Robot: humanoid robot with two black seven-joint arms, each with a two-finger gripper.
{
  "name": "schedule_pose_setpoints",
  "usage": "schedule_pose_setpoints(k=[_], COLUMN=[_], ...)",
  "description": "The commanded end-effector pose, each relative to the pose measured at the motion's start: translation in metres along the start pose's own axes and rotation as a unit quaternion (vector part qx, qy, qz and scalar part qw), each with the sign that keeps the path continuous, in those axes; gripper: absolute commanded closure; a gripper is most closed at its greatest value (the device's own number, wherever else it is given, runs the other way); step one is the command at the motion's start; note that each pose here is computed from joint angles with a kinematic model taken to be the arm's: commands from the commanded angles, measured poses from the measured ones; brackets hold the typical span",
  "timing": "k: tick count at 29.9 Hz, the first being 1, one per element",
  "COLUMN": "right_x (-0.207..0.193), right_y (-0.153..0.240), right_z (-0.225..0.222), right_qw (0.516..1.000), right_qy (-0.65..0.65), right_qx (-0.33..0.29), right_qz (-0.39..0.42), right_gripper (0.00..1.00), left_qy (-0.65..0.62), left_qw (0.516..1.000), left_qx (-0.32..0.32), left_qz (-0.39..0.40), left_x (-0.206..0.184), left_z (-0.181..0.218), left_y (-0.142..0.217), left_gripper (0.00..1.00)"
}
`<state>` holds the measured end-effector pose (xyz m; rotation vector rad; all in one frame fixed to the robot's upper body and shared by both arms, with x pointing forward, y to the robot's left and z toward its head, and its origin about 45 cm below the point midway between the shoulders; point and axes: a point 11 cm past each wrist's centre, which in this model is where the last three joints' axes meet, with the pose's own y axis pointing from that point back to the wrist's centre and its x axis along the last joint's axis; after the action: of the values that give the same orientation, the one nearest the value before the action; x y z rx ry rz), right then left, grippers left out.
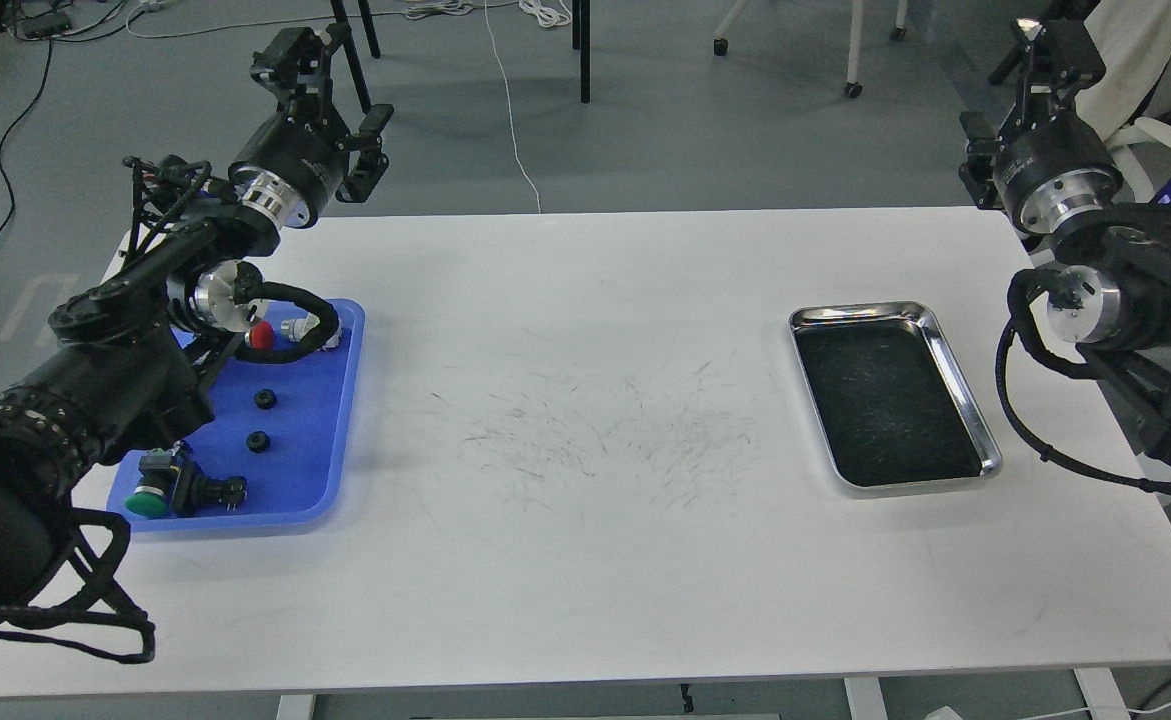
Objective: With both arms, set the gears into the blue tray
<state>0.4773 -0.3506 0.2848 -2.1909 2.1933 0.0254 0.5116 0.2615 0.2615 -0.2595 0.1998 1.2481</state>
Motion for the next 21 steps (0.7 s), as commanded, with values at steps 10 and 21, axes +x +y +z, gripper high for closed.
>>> schedule_pose_setpoints(k=[10,21], right_x=[0.007,0.003], right_y=[0.0,-0.001], right_z=[0.001,0.003], right_qw=[1.0,1.0], right_qy=[-0.005,-0.02], right_qx=[0.001,0.003], right_qz=[0.012,0.014], right_gripper=[0.03,0.03], left_qy=[0.012,0.037], left_qw=[0.996,0.996], left_qx=[0.087,0.078], left_qz=[0.002,0.039], left_x=[-0.001,0.006], left_z=[-0.019,-0.016], left_y=[0.001,0.0], left_gripper=[0.06,0.07])
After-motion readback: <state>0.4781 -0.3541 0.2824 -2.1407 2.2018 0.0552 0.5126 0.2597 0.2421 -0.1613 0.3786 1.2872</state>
